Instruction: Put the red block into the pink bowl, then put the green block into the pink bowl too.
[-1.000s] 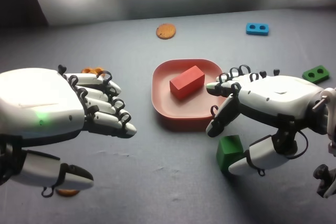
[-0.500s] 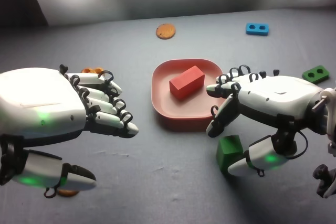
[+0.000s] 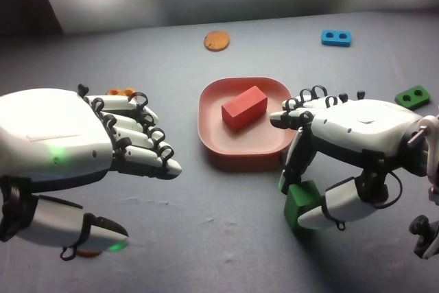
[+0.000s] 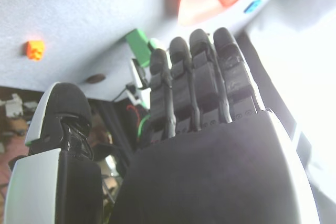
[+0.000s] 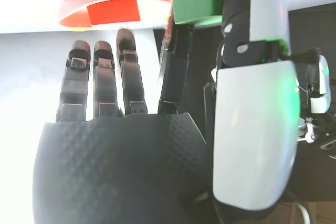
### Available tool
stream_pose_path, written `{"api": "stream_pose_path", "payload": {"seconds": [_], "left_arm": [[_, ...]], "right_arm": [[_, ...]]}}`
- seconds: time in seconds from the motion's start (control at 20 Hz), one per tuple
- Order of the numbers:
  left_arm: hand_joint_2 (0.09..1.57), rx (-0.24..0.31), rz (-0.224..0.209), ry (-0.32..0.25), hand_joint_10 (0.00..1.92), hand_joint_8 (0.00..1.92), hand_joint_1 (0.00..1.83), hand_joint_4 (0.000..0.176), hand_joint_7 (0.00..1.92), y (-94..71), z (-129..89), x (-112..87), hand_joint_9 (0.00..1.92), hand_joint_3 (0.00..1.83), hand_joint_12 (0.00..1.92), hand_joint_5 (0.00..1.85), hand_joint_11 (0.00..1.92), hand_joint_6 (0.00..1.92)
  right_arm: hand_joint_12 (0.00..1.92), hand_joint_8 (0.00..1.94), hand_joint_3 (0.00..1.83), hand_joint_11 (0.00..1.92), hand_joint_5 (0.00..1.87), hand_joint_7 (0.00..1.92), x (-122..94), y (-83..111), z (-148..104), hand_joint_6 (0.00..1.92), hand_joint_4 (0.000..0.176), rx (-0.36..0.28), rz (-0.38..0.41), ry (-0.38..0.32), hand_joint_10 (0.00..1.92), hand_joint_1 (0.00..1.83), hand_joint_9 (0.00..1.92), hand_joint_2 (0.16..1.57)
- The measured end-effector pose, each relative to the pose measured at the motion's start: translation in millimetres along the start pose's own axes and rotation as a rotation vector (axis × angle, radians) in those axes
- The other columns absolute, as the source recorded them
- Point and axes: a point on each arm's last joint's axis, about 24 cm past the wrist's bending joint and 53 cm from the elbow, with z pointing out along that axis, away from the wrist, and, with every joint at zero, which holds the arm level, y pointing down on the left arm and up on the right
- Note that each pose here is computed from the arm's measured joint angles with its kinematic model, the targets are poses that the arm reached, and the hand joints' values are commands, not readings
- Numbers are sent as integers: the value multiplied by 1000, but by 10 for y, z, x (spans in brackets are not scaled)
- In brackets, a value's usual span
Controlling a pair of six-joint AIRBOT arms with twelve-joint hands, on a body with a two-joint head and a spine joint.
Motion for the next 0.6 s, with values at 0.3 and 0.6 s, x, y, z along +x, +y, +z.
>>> {"api": "stream_pose_path", "payload": {"seconds": [0.3, 0.6], "left_arm": [[1243, 0, 0, 0, 7, 5, 389, 0, 366, 1, 0, 0, 295, 0, 412, 385, 0, 3], [1266, 0, 1, 0, 5, 4, 289, 0, 364, 1, 0, 1, 277, 5, 341, 391, 0, 2]], "right_arm": [[0, 1, 0, 0, 1255, 206, 6, 107, 6, 530, 95, -38, -64, 7, 0, 1121, 0, 1000], [0, 1, 0, 0, 1272, 235, -257, 483, 31, 498, 95, -137, -147, -66, 0, 1125, 0, 995]]}}
